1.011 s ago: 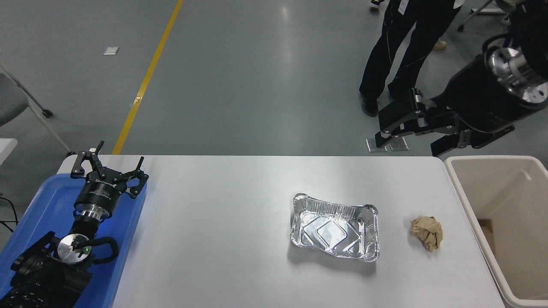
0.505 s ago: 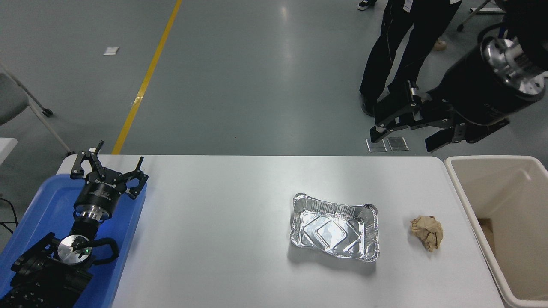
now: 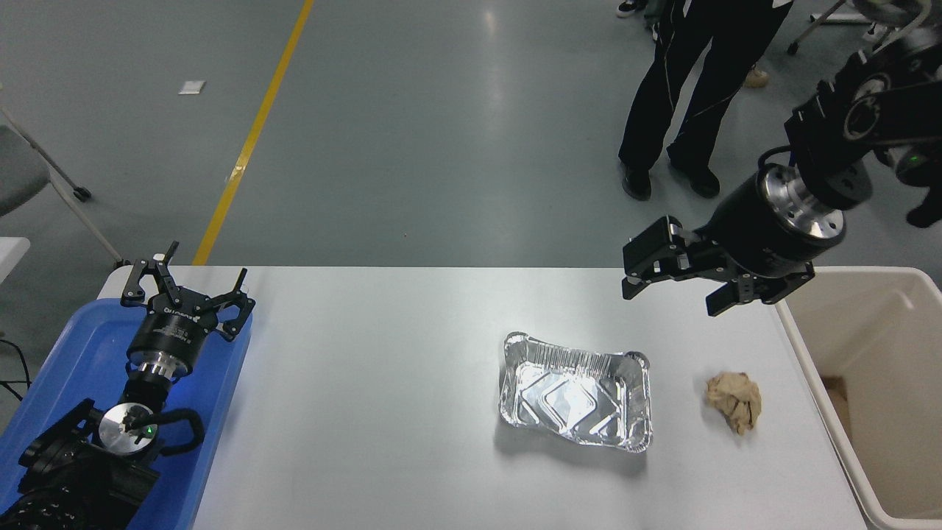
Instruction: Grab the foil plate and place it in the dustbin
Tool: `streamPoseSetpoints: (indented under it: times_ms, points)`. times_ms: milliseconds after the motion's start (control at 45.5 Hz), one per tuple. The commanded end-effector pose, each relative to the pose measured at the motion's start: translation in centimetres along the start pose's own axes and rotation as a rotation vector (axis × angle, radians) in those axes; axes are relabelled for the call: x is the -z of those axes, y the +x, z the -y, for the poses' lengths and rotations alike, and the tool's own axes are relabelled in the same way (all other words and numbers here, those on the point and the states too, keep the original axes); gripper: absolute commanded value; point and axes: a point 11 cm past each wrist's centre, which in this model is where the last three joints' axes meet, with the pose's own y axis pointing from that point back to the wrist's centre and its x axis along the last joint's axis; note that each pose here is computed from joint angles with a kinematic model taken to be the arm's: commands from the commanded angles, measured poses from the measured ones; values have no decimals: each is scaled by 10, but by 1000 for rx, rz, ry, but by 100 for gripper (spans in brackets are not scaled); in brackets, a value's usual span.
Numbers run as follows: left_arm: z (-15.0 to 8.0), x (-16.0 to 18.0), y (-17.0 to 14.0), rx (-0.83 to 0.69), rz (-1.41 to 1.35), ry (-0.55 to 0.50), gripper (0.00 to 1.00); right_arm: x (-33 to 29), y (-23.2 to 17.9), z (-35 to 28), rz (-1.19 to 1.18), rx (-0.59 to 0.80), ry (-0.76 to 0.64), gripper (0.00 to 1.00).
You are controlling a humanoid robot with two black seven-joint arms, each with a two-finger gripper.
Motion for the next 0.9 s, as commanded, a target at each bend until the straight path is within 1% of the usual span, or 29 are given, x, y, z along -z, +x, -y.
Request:
streamPoseSetpoints:
  times_ms: [0,88,176,308,484,659,769,879]
  points:
    - [0,0,0,0,0,0,99,-23,-18,70,8,-29,-58,100]
    - [0,0,0,0,0,0,99,-31,-30,97,5,-38,-76,100]
    - [0,0,0,0,0,0,99,-31,-36,124,2,-63,-64,100]
    - [0,0,0,0,0,0,99,-39,-47,155,26,-61,-58,100]
    - [0,0,0,0,0,0,99,-46,-41,176,40,-112,-56,100]
    - [0,0,0,0,0,0,99,-59,-47,204,48,-151,-74,100]
    - [0,0,0,0,0,0,99,-61,-51,221,38,-160,-78,100]
    - [0,0,0,0,1,1,99,-66,-50,225,40,-167,-84,100]
